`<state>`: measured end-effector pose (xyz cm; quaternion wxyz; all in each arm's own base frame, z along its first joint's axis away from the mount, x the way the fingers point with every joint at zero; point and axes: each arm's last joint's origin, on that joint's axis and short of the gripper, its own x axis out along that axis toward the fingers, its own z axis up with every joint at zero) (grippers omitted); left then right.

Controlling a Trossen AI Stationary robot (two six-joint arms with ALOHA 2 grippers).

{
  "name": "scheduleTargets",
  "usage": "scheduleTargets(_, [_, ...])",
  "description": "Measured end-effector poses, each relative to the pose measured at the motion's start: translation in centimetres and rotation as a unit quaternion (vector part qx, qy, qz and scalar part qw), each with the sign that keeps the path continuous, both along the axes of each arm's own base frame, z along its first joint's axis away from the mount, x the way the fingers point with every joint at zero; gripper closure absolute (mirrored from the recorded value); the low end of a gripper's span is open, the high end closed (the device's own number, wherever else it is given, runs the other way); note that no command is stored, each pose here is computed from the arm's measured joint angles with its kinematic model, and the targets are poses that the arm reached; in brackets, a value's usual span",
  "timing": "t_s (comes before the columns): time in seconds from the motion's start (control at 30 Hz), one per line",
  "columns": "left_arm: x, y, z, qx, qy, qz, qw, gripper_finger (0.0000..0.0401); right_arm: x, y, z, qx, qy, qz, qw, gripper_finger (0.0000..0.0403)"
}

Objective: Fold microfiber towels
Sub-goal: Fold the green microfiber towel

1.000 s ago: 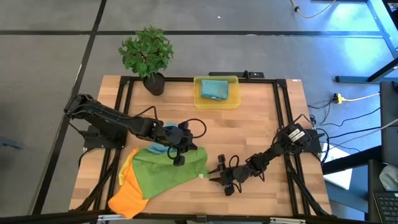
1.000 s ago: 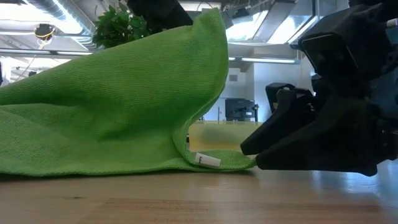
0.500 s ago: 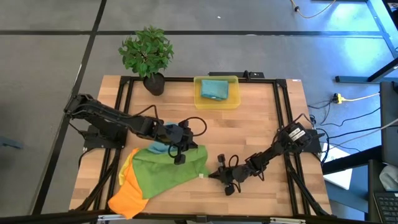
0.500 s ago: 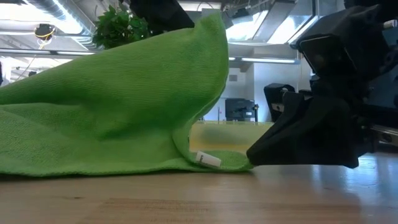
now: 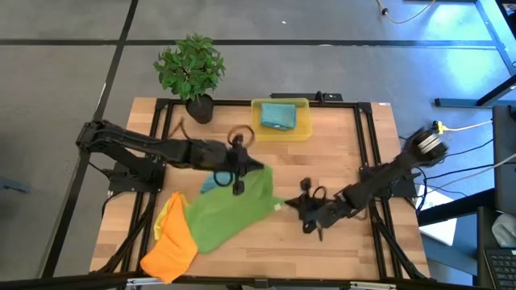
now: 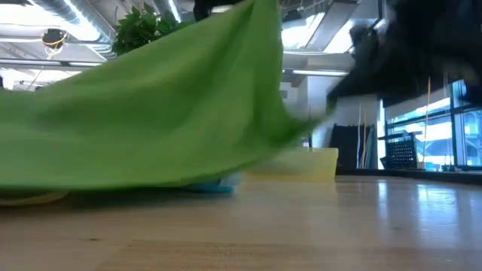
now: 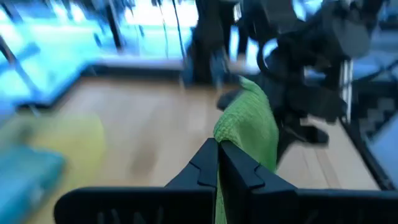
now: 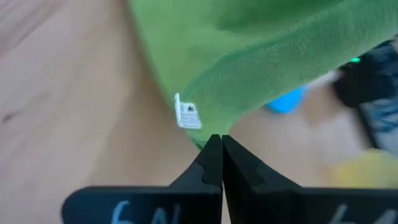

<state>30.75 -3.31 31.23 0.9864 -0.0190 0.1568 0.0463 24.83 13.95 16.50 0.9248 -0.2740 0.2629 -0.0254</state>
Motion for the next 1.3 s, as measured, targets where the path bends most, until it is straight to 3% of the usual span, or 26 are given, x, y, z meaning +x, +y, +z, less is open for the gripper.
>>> scheduleTargets(0.2, [-1.4,1.7,3.4,0.02,-0.099,0.03,0.994,0.0401,-3.3,-2.9,6.7,-0.021,-0.076,-0.073,0.994,0.0402])
scheduleTargets(0.53, [-1.7,3.2,5.0,0.084,-0.153,0.104,0.979,0.0401,-8.9,-9.0,15.2,-0.022,-0.236,-0.165,0.957,0.0402])
scheduleTargets(0.77, [-1.9,4.6,5.3,0.092,-0.162,0.173,0.967,0.0401,-11.6,-11.3,17.6,-0.033,-0.296,-0.186,0.936,0.0403])
scheduleTargets(0.93, [-2.0,5.4,5.4,0.091,-0.166,0.193,0.963,0.0401,-12.3,-12.0,18.5,-0.035,-0.329,-0.179,0.927,0.0403])
scheduleTargets(1.2, [-1.5,2.3,4.7,0.141,-0.135,0.172,0.965,0.0401,-11.9,-12.0,17.9,-0.021,-0.312,-0.149,0.938,0.0403])
scheduleTargets(1.3, [-1.0,0.0,4.1,0.146,-0.128,0.156,0.969,0.0401,-11.7,-11.6,17.3,0.023,-0.301,-0.104,0.948,0.0403])
